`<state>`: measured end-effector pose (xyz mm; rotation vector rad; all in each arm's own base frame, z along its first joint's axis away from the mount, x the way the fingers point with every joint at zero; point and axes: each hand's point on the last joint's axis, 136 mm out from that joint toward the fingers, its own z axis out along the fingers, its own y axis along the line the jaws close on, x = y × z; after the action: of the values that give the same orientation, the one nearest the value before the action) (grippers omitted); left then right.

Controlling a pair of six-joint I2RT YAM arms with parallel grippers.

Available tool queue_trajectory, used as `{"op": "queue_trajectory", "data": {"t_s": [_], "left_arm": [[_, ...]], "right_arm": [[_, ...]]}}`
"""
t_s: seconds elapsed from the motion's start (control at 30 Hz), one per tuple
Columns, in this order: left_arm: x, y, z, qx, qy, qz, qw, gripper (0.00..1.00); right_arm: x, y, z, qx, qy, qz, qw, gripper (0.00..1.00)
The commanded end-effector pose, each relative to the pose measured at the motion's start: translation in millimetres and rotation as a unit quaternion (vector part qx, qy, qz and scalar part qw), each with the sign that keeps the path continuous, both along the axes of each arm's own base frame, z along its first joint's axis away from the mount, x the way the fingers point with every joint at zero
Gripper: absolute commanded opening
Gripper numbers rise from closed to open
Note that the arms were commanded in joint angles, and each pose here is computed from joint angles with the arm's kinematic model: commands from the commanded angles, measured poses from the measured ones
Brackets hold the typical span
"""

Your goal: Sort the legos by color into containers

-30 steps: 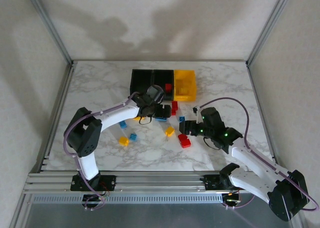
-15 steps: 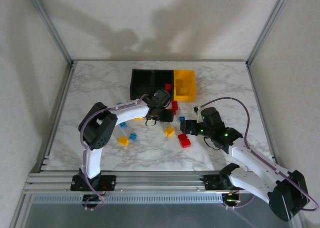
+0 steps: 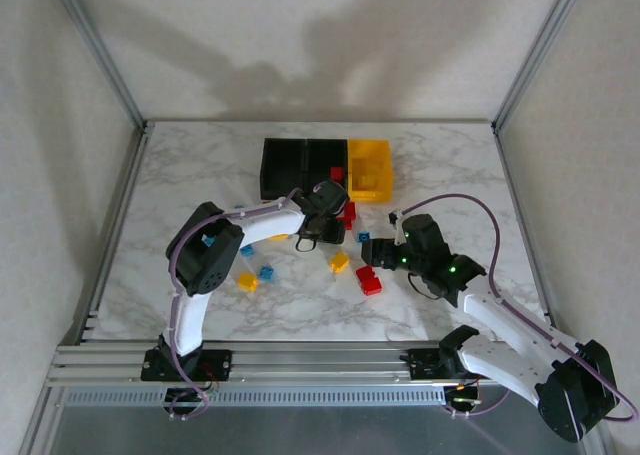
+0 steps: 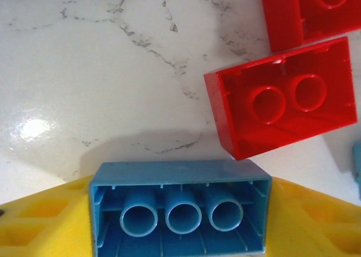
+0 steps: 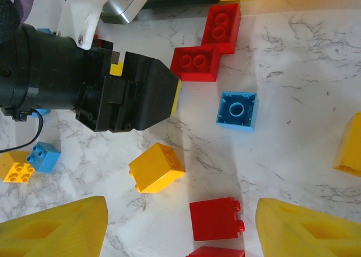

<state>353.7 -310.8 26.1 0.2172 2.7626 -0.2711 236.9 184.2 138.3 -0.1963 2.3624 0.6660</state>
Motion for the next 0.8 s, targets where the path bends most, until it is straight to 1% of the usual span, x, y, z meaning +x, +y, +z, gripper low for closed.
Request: {"op": "queue_trajectory", "data": {"t_s": [0.0,0.03,0.07,0.23,0.47,0.63,0.77], "left_arm": [[-2,4,5,0.017,-0.006,-0.005,1.000,0.56],[-1,4,10,0.015,-0.010,-0.004,1.000,0.53],[-1,5,16,0.013,-0.016,-0.003,1.000,0.53],[0,17,49,0.005,-0.053,0.014,0.998,0.52],[5,50,97,-0.014,-0.107,0.062,0.992,0.52],[21,80,113,-0.019,-0.127,0.104,0.986,0.52],[44,100,122,-0.030,-0.141,0.142,0.979,0.52]], "right_arm": [[0,0,7,0.005,-0.008,-0.005,1.000,0.70],[0,0,7,0.005,-0.007,-0.004,1.000,0.70],[0,0,7,0.007,-0.007,-0.004,1.000,0.70],[0,5,13,0.019,-0.014,0.005,1.000,0.70],[10,25,28,0.045,-0.026,0.029,0.998,0.69],[23,45,41,0.059,-0.035,0.046,0.997,0.69],[42,58,51,0.064,-0.038,0.040,0.996,0.68]]}}
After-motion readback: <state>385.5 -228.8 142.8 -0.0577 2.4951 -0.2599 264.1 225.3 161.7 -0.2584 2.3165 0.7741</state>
